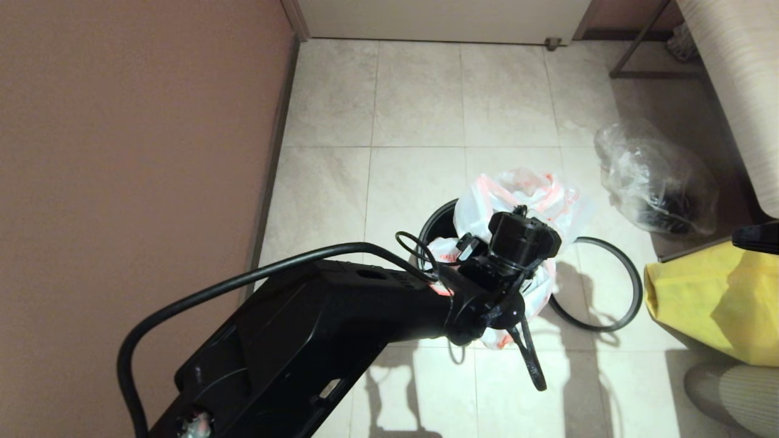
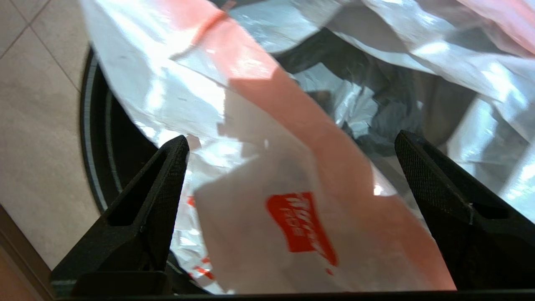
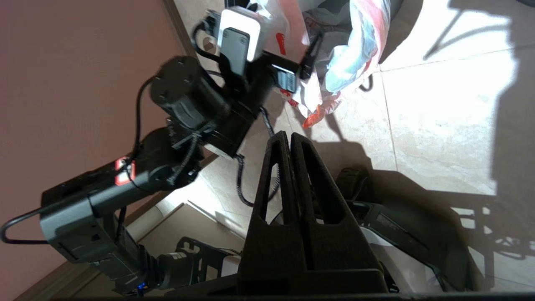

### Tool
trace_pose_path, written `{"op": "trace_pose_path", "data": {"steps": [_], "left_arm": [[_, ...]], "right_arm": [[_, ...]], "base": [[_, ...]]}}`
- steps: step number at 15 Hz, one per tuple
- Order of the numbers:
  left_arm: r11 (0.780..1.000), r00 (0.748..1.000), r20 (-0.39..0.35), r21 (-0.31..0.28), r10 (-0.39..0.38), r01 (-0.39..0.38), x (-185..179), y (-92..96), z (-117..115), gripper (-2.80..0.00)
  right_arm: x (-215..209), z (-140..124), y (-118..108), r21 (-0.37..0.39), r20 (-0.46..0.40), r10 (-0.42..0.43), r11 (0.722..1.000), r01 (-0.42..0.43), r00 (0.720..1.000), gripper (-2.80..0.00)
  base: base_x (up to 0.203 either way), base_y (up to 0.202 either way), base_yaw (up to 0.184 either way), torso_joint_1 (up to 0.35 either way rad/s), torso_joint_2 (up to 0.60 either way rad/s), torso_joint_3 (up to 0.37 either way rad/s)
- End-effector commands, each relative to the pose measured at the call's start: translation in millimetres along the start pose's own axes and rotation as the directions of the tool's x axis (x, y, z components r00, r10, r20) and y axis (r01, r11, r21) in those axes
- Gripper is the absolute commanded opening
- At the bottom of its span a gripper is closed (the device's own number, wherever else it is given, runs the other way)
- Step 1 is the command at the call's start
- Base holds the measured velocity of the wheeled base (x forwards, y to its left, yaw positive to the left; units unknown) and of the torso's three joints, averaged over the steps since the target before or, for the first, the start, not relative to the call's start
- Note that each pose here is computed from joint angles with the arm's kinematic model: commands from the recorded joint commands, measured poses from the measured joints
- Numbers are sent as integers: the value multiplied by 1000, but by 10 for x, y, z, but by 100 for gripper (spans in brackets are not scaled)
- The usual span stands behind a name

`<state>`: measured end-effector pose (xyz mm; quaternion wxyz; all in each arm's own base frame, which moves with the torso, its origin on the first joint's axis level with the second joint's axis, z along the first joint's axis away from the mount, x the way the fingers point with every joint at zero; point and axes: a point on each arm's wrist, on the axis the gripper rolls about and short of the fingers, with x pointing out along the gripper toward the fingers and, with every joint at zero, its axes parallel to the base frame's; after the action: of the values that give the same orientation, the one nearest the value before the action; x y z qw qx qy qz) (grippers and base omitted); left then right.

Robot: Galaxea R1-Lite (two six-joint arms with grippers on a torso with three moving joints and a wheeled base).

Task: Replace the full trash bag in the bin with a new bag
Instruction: Put the new garbage bag on the trash can

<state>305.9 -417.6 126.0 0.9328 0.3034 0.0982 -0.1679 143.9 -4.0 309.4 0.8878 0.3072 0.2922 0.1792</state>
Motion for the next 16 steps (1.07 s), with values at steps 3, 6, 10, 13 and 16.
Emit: {"op": "trace_pose_path", "data": {"steps": [3, 6, 10, 13, 16], "left_arm": [[999, 999, -44, 33, 11, -10, 116, -149, -178, 0], [999, 999, -3, -22, 49, -49, 73, 49, -35, -244], [995, 997, -4, -57, 78, -78, -10, 149, 14, -280], [993, 996, -39, -73, 85, -88, -116, 225, -49, -280], [989, 993, -91, -113, 81, -91, -278, 380, -191, -280]], "right_arm": [[-10, -7, 5, 2, 0, 4, 1000, -4, 1000, -280], [5, -7, -7, 6, -6, 2, 1000, -2, 1000, -280], [-25, -36, 8, 4, -5, 6, 1000, -6, 1000, -280], [-16, -67, 1, 19, -31, 15, 1000, -15, 999, -280], [131, -89, -19, 60, -120, 64, 997, -57, 991, -280]], "base": [[0, 0, 0, 0, 0, 0], [0, 0, 0, 0, 0, 0], [0, 0, 0, 0, 0, 0], [0, 0, 0, 0, 0, 0], [0, 0, 0, 0, 0, 0]]}}
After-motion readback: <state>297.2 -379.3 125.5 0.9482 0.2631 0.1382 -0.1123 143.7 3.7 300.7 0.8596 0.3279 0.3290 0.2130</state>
